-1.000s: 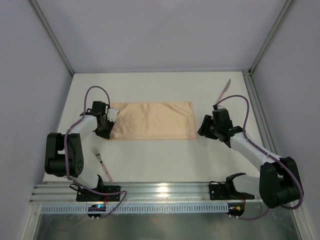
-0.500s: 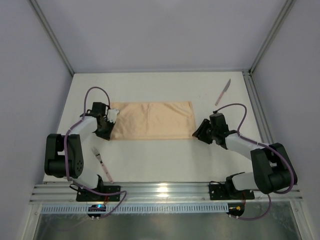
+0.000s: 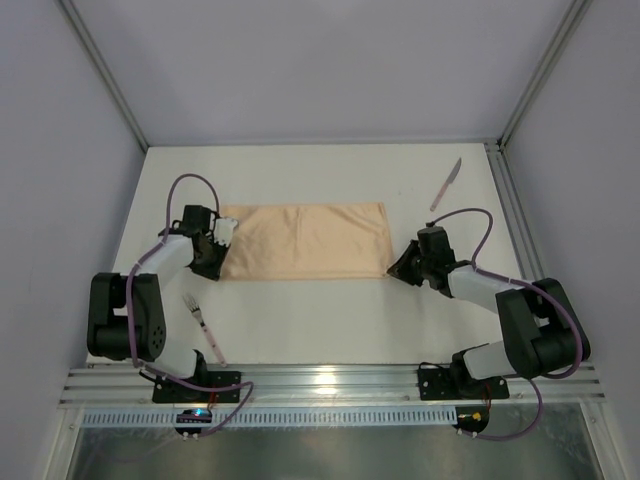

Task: Fold the napkin into a case and place the utensils inside
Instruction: Pick up the rectangle-folded napkin from the center of the board, then fold the rectangle-folded napkin at the center of the board.

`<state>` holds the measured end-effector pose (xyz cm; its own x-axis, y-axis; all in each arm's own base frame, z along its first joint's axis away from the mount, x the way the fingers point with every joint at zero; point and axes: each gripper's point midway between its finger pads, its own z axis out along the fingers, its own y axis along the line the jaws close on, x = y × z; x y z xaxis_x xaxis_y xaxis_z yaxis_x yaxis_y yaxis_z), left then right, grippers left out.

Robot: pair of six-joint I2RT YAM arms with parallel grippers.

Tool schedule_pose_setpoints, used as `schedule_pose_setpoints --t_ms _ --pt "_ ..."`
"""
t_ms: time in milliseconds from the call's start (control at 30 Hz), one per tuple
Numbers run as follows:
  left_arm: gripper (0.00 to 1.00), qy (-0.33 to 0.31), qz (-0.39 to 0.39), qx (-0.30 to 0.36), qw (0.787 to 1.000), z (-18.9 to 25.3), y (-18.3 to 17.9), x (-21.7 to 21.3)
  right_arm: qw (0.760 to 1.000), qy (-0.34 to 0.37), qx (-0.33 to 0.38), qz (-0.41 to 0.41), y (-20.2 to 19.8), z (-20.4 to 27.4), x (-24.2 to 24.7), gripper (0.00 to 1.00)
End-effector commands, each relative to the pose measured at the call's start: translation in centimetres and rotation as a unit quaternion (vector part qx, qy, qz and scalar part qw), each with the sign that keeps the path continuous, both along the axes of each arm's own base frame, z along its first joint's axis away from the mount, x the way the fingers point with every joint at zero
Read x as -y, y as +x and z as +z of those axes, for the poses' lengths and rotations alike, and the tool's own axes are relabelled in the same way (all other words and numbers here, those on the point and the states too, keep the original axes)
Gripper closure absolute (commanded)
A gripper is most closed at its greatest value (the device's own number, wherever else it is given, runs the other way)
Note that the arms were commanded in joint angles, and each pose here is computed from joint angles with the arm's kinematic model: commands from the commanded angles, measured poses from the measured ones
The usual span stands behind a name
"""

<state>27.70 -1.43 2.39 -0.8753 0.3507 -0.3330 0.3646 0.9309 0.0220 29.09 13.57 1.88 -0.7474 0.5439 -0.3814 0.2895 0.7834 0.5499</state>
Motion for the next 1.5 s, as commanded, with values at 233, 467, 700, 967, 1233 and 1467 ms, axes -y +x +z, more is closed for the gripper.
schedule_pose_setpoints --t_ms 233,467,700,967,1233,1467 --pt "0.89 -0.03 -0.015 0.032 0.999 2.0 0.8 1.1 0.998 -0.067 0.003 -0.011 -0.4 0.6 3.1 0.96" --pt "0.87 -0.07 -0.02 0.012 0.997 2.2 0.9 2.5 0.991 -0.125 0.025 -0.041 -0.4 3.0 7.4 0.96" --pt "0.83 -0.087 -0.012 -0.014 0.996 1.1 0.9 3.1 0.98 -0.188 0.003 0.071 1.3 3.9 4.9 0.96" --pt "0.84 -0.091 -0.002 -0.048 0.995 -0.2 0.4 3.3 0.937 -0.252 0.032 0.239 6.2 5.6 -8.4 0.96" --pt "0.89 -0.084 0.007 -0.064 0.994 -0.9 0.4 3.0 0.893 -0.228 0.098 0.376 6.1 6.7 -23.6 0.96" --pt "0.9 -0.082 0.01 -0.072 0.994 -1.2 0.4 3.0 0.846 -0.161 0.169 0.48 1.8 6.7 -33.9 0.96"
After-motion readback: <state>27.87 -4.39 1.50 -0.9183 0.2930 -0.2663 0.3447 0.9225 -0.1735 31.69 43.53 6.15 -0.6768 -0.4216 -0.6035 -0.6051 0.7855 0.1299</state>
